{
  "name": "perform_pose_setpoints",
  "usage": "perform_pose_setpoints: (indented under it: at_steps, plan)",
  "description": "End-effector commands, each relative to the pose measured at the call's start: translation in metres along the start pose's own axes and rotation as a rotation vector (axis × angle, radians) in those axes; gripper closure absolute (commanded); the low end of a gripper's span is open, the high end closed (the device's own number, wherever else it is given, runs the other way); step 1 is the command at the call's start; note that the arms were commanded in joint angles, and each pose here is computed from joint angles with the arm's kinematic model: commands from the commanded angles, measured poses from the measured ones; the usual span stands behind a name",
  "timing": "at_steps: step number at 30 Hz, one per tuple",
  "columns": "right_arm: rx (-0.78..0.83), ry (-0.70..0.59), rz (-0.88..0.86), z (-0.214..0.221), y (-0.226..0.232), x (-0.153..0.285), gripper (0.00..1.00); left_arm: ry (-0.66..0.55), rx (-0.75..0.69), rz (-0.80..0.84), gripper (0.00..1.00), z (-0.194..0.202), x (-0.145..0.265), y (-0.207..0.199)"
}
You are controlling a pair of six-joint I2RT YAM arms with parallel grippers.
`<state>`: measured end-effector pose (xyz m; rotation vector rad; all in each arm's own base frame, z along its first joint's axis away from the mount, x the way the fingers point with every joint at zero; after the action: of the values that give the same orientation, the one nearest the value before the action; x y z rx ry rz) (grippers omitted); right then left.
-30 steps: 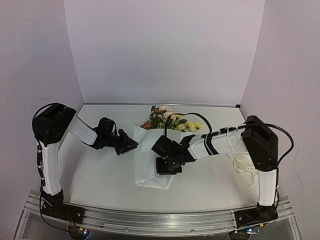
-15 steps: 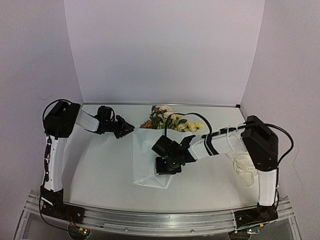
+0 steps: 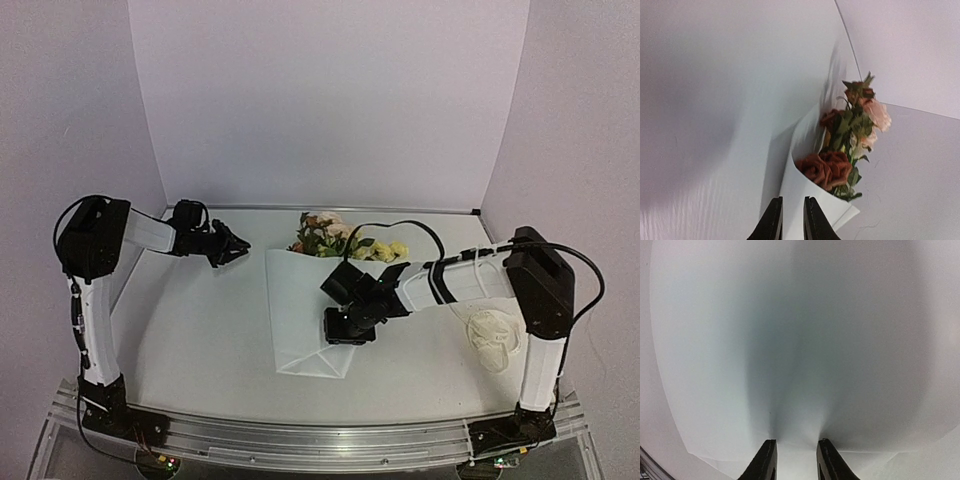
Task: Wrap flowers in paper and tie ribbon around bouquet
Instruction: Press the fold line on the folded bouquet.
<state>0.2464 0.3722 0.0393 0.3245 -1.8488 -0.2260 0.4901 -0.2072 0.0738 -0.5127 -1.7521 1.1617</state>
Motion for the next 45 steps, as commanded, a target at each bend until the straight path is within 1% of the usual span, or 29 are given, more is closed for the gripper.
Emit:
perform_pose_setpoints:
  at_steps: [1,7,9,11,15,18,25,32,35,39,45]
  plan:
    - [-0.055,-0.035,-0.076,-0.023,0.002,0.038,0.66,-0.003,-0.135,0.032,0.83,0.042,0.041,-0.044]
    - [-0.138,-0.033,-0.056,-0.03,-0.017,0.036,0.6,0.091,-0.247,0.025,0.85,0.124,0.044,-0.068]
    - [-0.162,-0.029,-0.038,-0.029,-0.024,0.031,0.6,0.138,-0.26,0.046,0.86,0.149,0.037,-0.075]
    - [-0.186,-0.02,-0.023,-0.028,-0.032,0.024,0.62,0.186,-0.269,0.077,0.88,0.171,0.026,-0.081]
    - [-0.224,-0.018,0.003,-0.027,-0.044,0.013,0.64,0.289,-0.262,0.073,0.91,0.209,0.0,-0.074]
    - [-0.247,-0.022,0.017,-0.024,-0.05,0.007,0.64,0.34,-0.229,0.061,0.91,0.225,-0.014,-0.06]
    - [-0.255,-0.023,0.033,-0.026,-0.056,-0.011,0.67,0.361,-0.198,0.058,0.91,0.229,-0.039,-0.046]
    - [-0.257,-0.042,0.028,-0.045,-0.06,-0.02,0.68,0.343,-0.19,0.034,0.92,0.211,-0.065,-0.043]
    - [-0.247,-0.056,0.028,-0.055,-0.063,-0.018,0.68,0.335,-0.193,0.038,0.91,0.203,-0.073,-0.049]
    - [-0.213,-0.083,0.012,-0.065,-0.061,-0.006,0.67,0.318,-0.207,0.05,0.91,0.197,-0.071,-0.064]
    - [-0.158,-0.125,-0.033,-0.079,-0.046,0.032,0.6,0.299,-0.222,0.071,0.89,0.198,-0.051,-0.081]
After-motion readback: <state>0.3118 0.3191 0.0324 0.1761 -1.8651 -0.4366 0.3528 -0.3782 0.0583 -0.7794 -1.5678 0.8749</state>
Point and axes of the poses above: each gripper's point midway between its finger pads, its own x axis back along the fingers, its own y axis along the line the jaws close on, z = x × y, the point moved 2 cm from there along x, back along the fingers, and after that the axes turned 4 degrees about -x, right-handed, at the moved point
